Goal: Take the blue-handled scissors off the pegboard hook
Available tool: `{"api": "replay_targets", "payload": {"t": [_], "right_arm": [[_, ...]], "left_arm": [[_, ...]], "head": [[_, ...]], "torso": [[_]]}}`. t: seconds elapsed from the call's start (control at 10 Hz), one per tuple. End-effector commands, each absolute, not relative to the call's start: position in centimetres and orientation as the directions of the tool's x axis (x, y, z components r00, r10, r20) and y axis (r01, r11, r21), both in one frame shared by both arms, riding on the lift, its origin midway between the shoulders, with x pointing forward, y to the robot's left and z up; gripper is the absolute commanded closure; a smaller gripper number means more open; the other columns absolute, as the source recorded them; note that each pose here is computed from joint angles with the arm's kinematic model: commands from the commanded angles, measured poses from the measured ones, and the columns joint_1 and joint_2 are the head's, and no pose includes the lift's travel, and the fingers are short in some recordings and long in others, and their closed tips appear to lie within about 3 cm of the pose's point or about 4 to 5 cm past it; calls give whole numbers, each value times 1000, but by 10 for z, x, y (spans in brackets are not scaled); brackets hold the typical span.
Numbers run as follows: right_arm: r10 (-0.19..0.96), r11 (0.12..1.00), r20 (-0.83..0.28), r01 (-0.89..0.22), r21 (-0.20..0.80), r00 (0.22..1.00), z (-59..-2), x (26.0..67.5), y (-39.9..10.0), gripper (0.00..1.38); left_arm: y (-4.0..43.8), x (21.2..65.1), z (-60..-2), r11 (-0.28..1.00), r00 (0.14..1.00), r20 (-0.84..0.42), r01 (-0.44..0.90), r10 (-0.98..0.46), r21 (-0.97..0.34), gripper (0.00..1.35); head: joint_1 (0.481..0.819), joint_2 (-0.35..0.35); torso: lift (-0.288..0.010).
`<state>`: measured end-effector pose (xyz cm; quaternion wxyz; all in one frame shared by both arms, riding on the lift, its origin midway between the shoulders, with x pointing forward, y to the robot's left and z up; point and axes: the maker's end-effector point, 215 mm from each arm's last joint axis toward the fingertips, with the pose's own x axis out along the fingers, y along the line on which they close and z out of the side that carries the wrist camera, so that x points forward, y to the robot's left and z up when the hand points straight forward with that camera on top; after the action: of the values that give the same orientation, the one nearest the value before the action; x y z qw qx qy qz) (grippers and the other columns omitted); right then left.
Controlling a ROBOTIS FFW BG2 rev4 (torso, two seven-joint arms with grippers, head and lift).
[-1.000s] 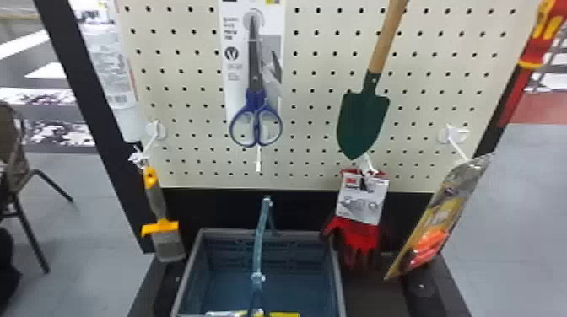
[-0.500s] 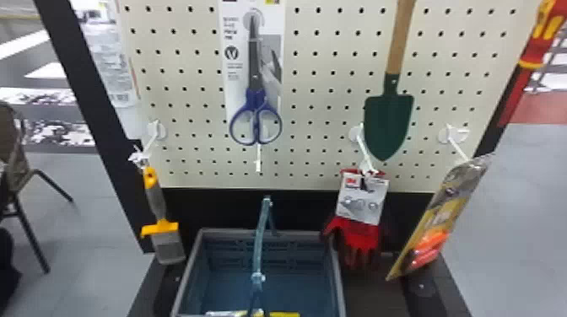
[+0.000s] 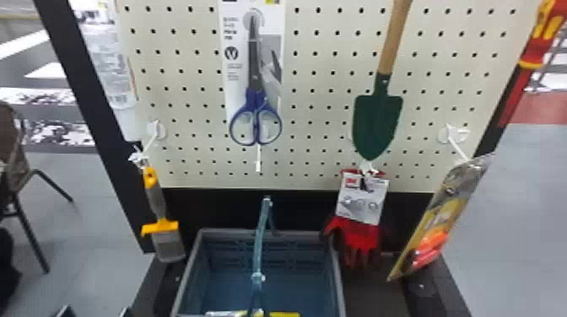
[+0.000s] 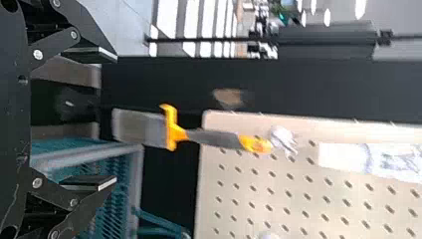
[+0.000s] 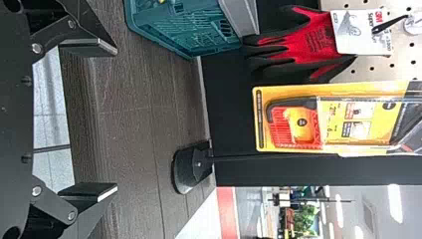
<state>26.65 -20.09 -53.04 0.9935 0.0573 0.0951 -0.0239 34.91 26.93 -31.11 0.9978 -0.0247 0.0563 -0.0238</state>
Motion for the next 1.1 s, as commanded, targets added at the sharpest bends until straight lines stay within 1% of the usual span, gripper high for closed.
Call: {"api": "replay_targets", "payload": {"t": [0.0,0.1,0.3,0.4,0.7,1.0], "right_arm": [[-38,992,-195,60,110,980,-531,265,-201,317],[-36,992,-195,58,108,980,-531,265,-201,317],[-36,992,-197,58,108,980,-532,265,-201,317],[-36,993,-198,58,108,980,-532,265,-201,317],[-35,992,-200,57,109,979,-533,265,-200,317],[-35,992,-200,57,109,979,-533,265,-200,317]], "left_arm": [[264,363,-273,997,994,-70,81,-82,-14,421],[259,371,-264,992,989,-74,125,-125,0,421],[253,380,-226,982,983,-33,183,-182,51,421],[249,385,-201,974,978,-6,207,-207,88,421],[239,404,-159,938,952,30,294,-305,186,421],[209,416,-133,889,902,58,408,-427,210,418]], "head": [[549,0],[549,0],[549,0],[549,0],[549,0],[549,0]], "torso": [[-100],[-100],[-100],[-100],[-100],[-100]]}}
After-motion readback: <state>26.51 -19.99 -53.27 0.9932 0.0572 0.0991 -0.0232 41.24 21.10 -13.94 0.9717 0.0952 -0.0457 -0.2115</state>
